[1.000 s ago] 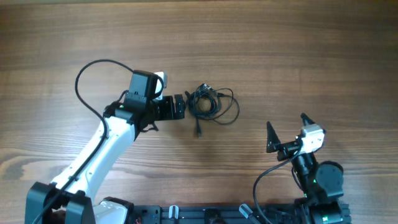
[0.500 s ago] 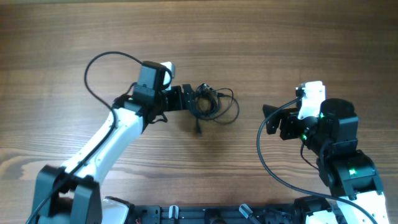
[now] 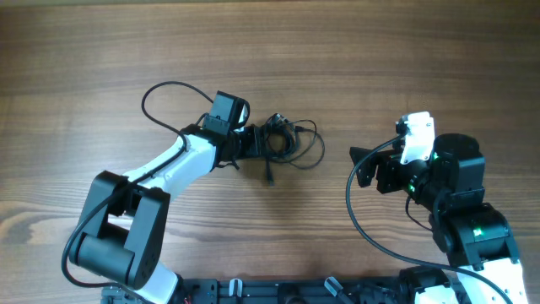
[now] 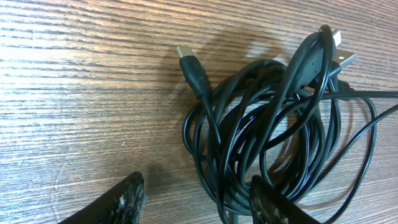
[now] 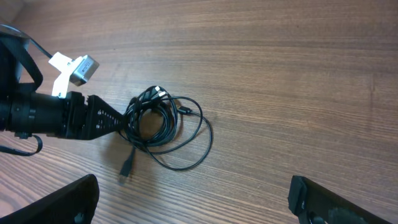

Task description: Untangle cables

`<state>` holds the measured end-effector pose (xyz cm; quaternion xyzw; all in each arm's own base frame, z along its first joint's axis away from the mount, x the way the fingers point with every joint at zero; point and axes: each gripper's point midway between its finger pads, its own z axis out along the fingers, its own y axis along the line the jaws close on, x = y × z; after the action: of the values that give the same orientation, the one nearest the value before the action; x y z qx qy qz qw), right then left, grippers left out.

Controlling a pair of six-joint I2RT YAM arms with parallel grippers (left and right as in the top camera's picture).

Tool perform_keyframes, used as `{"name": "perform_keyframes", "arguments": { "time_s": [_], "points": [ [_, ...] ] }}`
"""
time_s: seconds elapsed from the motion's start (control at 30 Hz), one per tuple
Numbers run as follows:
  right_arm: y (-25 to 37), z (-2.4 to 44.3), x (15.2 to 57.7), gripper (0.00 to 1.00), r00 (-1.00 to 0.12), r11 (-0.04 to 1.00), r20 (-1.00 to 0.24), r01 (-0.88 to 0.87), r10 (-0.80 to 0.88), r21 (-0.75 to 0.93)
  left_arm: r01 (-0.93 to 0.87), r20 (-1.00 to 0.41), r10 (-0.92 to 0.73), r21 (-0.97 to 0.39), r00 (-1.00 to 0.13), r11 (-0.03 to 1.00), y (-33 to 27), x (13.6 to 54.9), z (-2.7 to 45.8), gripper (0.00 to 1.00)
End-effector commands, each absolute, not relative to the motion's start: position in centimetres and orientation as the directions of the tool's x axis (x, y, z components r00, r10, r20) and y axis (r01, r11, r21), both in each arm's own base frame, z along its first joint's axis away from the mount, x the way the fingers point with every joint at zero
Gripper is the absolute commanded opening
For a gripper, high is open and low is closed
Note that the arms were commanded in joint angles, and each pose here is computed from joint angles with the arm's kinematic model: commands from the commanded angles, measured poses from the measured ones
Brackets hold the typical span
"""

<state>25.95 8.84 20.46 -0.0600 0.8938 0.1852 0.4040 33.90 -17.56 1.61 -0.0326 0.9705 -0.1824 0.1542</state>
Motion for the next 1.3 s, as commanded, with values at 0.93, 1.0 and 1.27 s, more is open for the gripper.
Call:
{"name": "perform_keyframes", "arguments": {
  "time_s": [0.93, 1.0, 1.27],
  "points": [
    [14.2, 17.9, 29.3, 1.0, -0.755, 0.776, -0.656, -0.407, 0.012, 0.482, 0.288, -0.406, -0.012, -0.669, -0.914, 0.685, -24.8, 30.3, 14.6, 0.05],
    [15.0, 17.2, 30.5, 1.0, -0.753, 0.753, -0.658, -0.429, 0.007, 0.499, 0.321, -0.391, 0.022, -0.721, -0.92, 0.614, -25.7, 29.1, 15.8, 0.05],
    [15.9, 11.1, 32.4, 0.92, -0.862, 0.741, -0.506, -0.322, 0.028, 0.589, 0.404, -0.403, 0.083, -0.838, -0.912, 0.367, -28.4, 27.2, 20.1, 0.05]
  ]
}}
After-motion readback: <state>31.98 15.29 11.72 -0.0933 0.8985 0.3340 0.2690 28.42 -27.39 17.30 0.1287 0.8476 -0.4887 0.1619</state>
